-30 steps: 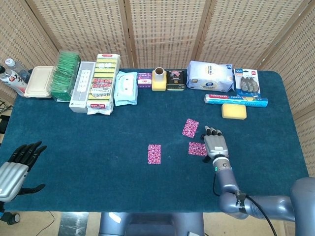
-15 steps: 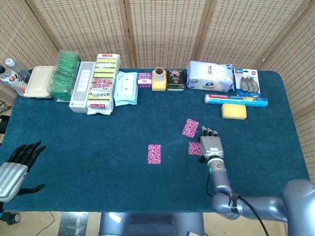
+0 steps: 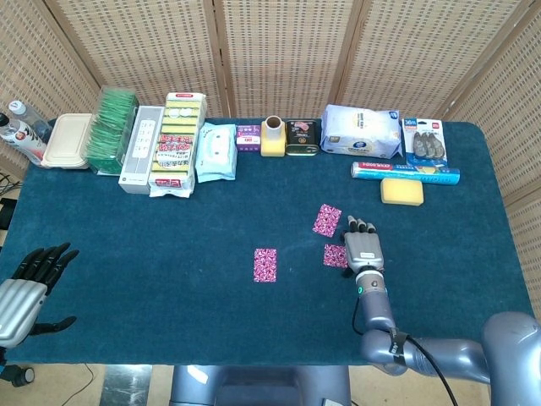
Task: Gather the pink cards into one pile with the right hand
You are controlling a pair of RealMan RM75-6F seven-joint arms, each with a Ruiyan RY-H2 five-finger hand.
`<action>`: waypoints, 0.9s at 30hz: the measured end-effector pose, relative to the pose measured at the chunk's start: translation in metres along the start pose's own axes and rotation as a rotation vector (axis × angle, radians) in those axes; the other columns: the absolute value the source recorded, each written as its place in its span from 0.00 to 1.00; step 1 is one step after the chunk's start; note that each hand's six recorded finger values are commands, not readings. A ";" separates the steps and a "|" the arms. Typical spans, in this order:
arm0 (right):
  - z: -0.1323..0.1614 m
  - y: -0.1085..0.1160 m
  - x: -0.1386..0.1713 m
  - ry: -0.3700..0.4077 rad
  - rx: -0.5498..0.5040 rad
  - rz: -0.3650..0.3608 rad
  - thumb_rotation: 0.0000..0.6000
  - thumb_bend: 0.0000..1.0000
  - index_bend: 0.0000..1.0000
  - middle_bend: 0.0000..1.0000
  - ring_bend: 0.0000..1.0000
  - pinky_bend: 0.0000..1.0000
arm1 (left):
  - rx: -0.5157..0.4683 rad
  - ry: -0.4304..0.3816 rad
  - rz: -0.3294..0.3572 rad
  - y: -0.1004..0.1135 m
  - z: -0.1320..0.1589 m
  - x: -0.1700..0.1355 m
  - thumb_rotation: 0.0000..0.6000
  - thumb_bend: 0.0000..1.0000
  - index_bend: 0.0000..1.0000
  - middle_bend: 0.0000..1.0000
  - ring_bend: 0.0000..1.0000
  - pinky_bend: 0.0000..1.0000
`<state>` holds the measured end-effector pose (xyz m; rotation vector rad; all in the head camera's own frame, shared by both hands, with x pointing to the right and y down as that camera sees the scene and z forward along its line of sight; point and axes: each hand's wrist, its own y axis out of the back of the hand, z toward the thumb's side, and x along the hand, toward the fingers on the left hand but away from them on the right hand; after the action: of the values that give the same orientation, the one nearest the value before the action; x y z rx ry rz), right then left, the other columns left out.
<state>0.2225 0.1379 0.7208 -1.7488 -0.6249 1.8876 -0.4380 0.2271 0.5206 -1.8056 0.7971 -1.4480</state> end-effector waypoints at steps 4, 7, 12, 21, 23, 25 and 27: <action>0.000 0.000 0.000 0.000 -0.004 -0.001 1.00 0.17 0.33 0.03 0.00 0.07 | 0.001 0.000 0.000 0.000 0.000 0.000 1.00 0.06 0.00 0.00 0.00 0.00; 0.000 -0.001 -0.001 0.002 -0.003 -0.002 1.00 0.17 0.33 0.03 0.00 0.07 | 0.002 0.000 -0.001 0.000 0.000 0.000 1.00 0.06 0.00 0.00 0.00 0.00; 0.001 0.000 -0.002 0.004 -0.003 -0.008 1.00 0.17 0.33 0.03 0.00 0.08 | 0.001 0.002 0.000 0.000 0.000 0.000 1.00 0.06 0.00 0.00 0.00 0.00; 0.002 -0.002 -0.004 -0.001 -0.003 -0.005 1.00 0.19 0.33 0.03 0.00 0.08 | 0.000 0.003 -0.001 0.000 0.000 0.001 1.00 0.06 0.00 0.00 0.00 0.00; 0.001 -0.001 -0.005 -0.003 -0.003 -0.005 1.00 0.20 0.33 0.03 0.00 0.08 | -0.001 0.004 -0.001 0.000 -0.001 0.001 1.00 0.06 0.00 0.00 0.00 0.00; 0.001 -0.001 -0.006 -0.004 -0.003 -0.002 1.00 0.20 0.34 0.03 0.00 0.08 | 0.000 0.004 -0.001 0.000 -0.001 0.001 1.00 0.06 0.00 0.00 0.00 0.00; 0.000 -0.001 -0.006 -0.005 -0.001 0.003 1.00 0.21 0.34 0.03 0.00 0.08 | 0.000 0.004 -0.001 0.000 -0.001 0.001 1.00 0.06 0.00 0.00 0.00 0.00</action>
<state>0.2226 0.1348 0.7261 -1.7473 -0.6260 1.8940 -0.4384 0.2264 0.5213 -1.8041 0.7981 -1.4522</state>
